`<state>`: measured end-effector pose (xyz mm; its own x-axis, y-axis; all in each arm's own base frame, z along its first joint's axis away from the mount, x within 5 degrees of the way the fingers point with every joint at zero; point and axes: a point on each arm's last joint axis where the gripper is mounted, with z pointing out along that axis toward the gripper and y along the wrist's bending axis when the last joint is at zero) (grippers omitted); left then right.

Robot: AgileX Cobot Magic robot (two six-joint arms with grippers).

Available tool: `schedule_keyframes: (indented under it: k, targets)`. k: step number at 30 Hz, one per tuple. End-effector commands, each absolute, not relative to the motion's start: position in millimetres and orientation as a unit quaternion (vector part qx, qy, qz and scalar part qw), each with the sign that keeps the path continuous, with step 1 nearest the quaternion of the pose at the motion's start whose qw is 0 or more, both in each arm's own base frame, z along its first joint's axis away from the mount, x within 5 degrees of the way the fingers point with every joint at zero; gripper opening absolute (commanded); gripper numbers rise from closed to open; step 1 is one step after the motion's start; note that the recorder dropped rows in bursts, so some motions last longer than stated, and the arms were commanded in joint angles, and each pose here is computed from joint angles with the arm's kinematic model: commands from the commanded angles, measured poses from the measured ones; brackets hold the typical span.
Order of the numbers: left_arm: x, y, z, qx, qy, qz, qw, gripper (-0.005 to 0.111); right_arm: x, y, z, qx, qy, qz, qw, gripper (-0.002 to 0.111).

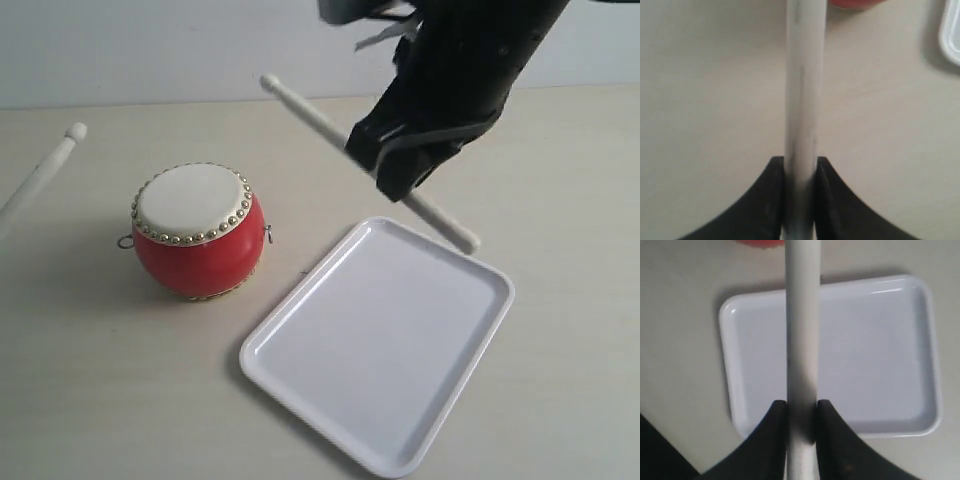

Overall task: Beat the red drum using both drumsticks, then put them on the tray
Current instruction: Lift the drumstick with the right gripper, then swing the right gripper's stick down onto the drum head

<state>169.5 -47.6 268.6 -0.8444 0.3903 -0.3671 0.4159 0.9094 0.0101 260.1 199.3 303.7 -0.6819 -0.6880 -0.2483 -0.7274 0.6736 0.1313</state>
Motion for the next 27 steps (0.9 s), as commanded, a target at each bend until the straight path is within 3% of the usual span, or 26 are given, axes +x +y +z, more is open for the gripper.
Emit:
schedule_keyframes:
  k: [1, 12, 21, 27]
  targets:
    - [158, -41, 273, 0.193, 0.955, -0.008, 0.225, 0.000, 237, 218, 293, -0.435, 0.893, 0.089, 0.071, 0.000]
    - [166, -53, 244, 0.188, 0.957, -0.062, 0.210, 0.000, 255, 240, 253, -0.443, 0.895, 0.049, 0.024, 0.000]
    - [176, -57, 230, 0.196, 0.962, -0.067, 0.180, 0.000, 273, 257, 289, -0.442, 0.889, 0.072, 0.093, 0.000]
    - [177, -57, 229, 0.197, 0.962, -0.065, 0.178, 0.000, 286, 273, 211, -0.435, 0.899, 0.061, -0.012, 0.000]
